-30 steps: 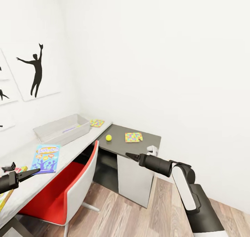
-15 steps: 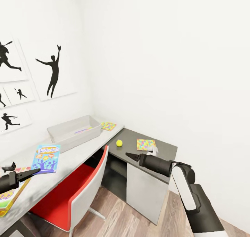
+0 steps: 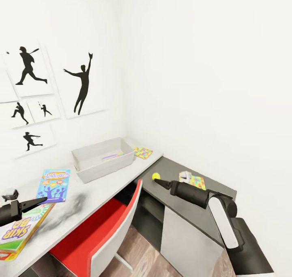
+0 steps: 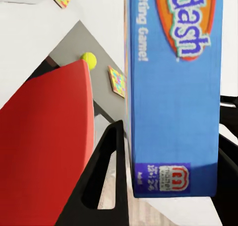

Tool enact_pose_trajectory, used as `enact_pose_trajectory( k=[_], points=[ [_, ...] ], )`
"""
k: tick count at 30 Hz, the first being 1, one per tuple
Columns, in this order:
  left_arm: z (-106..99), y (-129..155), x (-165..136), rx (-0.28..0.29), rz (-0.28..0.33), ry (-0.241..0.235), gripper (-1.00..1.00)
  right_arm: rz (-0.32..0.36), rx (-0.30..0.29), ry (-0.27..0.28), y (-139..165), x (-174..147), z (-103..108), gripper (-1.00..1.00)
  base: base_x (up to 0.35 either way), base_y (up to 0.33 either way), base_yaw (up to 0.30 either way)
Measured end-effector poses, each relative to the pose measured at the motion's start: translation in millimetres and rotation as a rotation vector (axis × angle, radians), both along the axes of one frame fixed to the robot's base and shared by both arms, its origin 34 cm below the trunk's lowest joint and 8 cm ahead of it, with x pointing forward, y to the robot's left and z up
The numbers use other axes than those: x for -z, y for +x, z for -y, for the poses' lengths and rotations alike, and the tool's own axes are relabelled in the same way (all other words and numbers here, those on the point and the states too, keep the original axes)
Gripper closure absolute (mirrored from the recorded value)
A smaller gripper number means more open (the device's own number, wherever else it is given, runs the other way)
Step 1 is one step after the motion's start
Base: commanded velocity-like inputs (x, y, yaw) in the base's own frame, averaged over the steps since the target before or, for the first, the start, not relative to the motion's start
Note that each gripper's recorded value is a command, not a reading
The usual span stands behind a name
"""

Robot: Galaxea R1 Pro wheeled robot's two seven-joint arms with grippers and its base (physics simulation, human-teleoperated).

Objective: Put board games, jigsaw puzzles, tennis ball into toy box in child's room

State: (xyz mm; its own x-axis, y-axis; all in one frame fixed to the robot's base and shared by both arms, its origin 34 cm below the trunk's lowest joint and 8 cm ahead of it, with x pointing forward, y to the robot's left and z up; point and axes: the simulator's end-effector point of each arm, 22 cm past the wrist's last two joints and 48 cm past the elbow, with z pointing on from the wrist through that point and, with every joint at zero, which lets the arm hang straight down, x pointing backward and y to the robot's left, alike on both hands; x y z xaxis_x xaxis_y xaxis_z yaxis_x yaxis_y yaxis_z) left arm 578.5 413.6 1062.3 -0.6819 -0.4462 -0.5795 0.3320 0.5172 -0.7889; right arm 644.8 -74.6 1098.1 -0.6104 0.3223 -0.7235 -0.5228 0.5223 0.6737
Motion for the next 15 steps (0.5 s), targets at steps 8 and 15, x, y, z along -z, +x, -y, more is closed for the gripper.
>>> enact_pose_trajectory(
  k=[8,15],
  points=[
    [0,0,0,0.000,0.002,-0.001,1.00,0.078,-0.073,0.126,-12,-29,26,-1.00,0.074,-0.024,0.083],
    [0,0,0,0.001,0.001,-0.001,1.00,0.078,-0.074,0.138,-12,-29,29,-1.00,0.178,-0.110,0.004]
  ],
)
